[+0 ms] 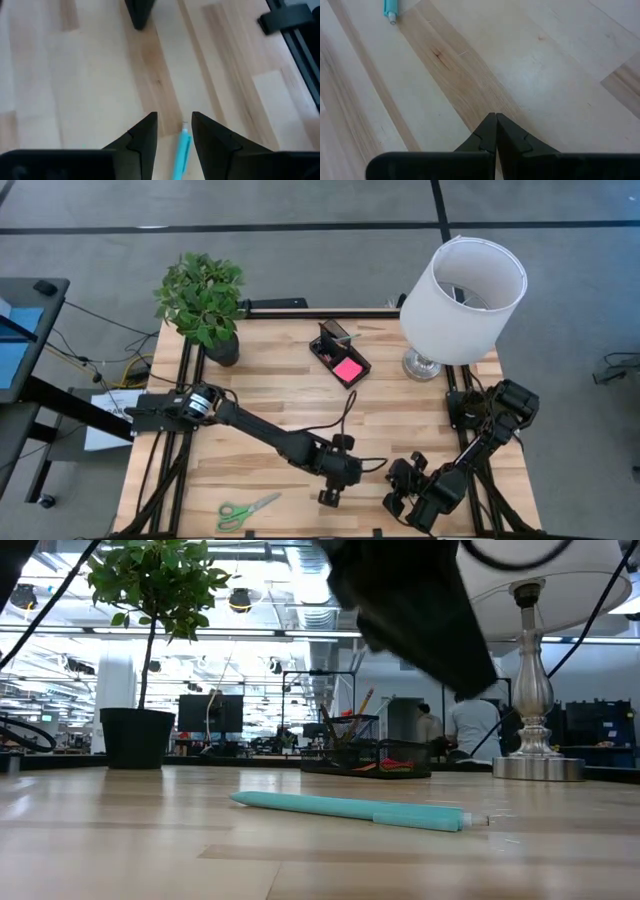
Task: Pick and place office supplies into organizer
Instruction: Put the blue pen into the desk organizer
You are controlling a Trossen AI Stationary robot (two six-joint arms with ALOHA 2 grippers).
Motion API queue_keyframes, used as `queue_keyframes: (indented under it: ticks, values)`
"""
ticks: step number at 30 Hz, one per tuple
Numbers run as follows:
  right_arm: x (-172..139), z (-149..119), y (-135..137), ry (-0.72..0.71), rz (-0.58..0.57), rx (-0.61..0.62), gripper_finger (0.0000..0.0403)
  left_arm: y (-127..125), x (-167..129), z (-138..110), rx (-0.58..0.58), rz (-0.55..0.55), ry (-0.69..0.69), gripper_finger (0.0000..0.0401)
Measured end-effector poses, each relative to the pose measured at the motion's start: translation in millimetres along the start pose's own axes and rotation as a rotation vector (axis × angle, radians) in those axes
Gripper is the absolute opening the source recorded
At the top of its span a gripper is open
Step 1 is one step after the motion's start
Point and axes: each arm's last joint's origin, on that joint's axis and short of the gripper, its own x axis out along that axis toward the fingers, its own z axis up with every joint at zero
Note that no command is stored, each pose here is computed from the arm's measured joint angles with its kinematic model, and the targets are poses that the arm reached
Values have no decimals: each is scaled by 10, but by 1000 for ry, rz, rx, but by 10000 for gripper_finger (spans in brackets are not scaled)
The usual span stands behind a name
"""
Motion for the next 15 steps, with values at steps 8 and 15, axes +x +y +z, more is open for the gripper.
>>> queue_keyframes:
  ticks: [8,15]
  values:
    - [1,0,1,0,1,1,0,-53,159,-55,-4,-26,45,112]
    - [1,-1,-1,-1,0,0,0,-85,397,-32,78,-14,120,112]
